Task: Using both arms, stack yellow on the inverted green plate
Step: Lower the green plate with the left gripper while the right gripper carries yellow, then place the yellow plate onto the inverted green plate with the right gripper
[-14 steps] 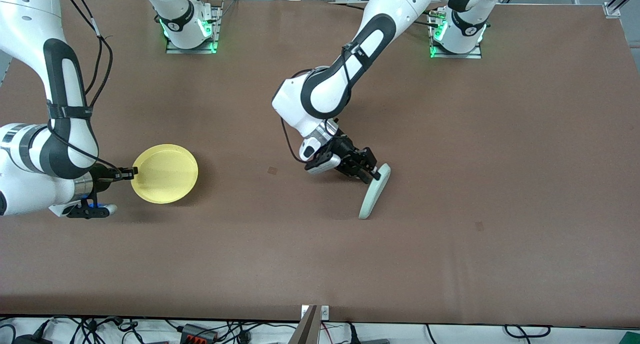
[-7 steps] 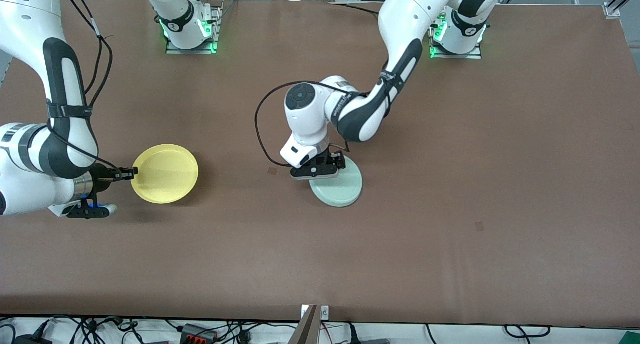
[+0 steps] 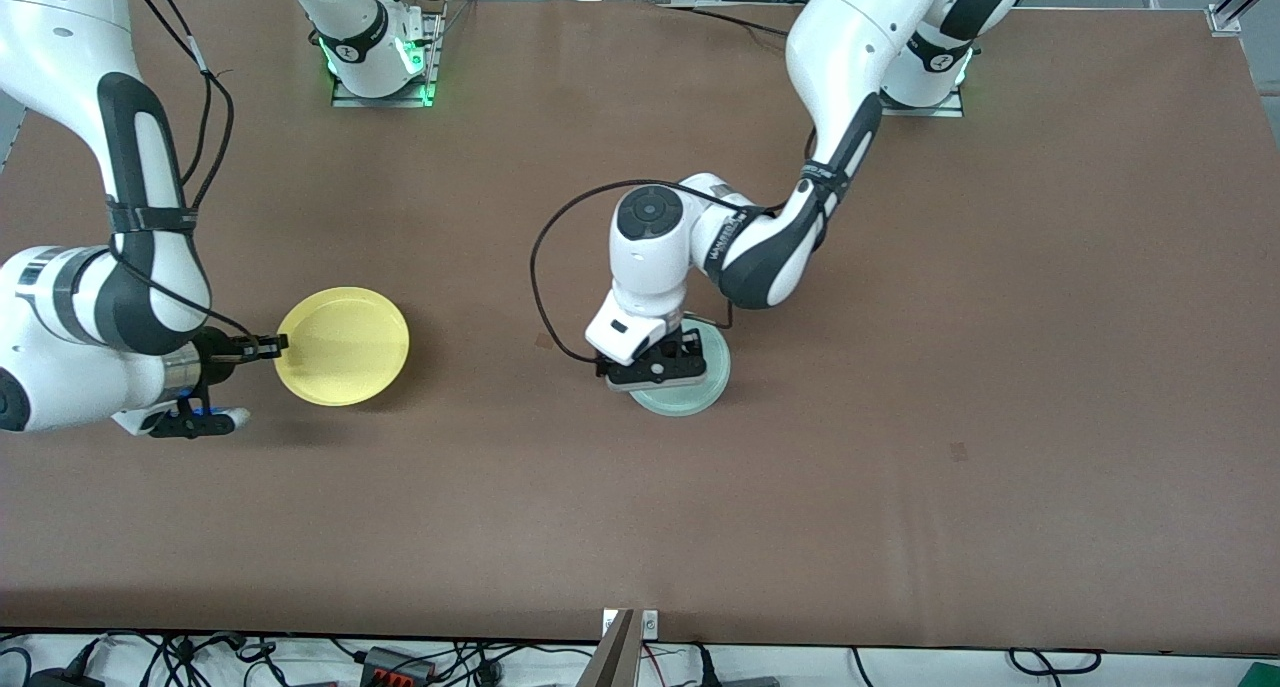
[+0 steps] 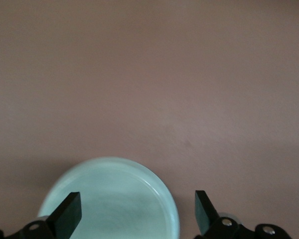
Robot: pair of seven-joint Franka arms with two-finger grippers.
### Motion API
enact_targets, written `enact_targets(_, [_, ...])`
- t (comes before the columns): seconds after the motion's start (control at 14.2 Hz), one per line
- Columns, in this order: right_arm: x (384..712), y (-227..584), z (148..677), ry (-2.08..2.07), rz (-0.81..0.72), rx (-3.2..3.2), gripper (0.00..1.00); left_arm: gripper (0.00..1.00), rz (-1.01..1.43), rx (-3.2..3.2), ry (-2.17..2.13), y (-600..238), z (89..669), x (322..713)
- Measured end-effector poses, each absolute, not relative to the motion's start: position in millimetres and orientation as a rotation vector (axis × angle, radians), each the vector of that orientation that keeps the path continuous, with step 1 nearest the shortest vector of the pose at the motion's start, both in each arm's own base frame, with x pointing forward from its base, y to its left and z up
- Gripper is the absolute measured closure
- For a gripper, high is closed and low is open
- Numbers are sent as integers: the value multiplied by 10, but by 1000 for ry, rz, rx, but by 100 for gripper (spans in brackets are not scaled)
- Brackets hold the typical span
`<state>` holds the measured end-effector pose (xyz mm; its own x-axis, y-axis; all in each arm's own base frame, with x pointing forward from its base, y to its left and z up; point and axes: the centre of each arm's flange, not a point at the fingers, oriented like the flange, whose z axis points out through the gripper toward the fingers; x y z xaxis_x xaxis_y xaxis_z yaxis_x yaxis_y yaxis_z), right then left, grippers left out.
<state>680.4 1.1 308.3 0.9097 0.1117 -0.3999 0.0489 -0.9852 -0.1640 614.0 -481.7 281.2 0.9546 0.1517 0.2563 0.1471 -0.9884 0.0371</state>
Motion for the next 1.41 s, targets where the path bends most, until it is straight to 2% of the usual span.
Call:
enact_targets(0.28, [6753, 1191, 3204, -216, 612, -2913, 97, 0, 203, 3294, -68, -3791, 3196, 6540])
enact_targets(0.49, [6670, 1941, 3208, -187, 563, -2844, 97, 0, -12, 3367, -247, -3070, 3477, 6665])
enact_targets(0.92, [6461, 3056, 2774, -111, 489, -2859, 97, 0, -181, 3244, -148, -1728, 4418, 6795])
enact_targets(1.2, [6263, 3734, 2540, 81, 484, -2823, 97, 0, -166, 3218, -111, -1139, 5072, 6622])
enact_targets(1.41, [6234, 4039, 2451, 189, 463, -2770, 97, 0, -141, 3198, -108, -956, 5417, 6270])
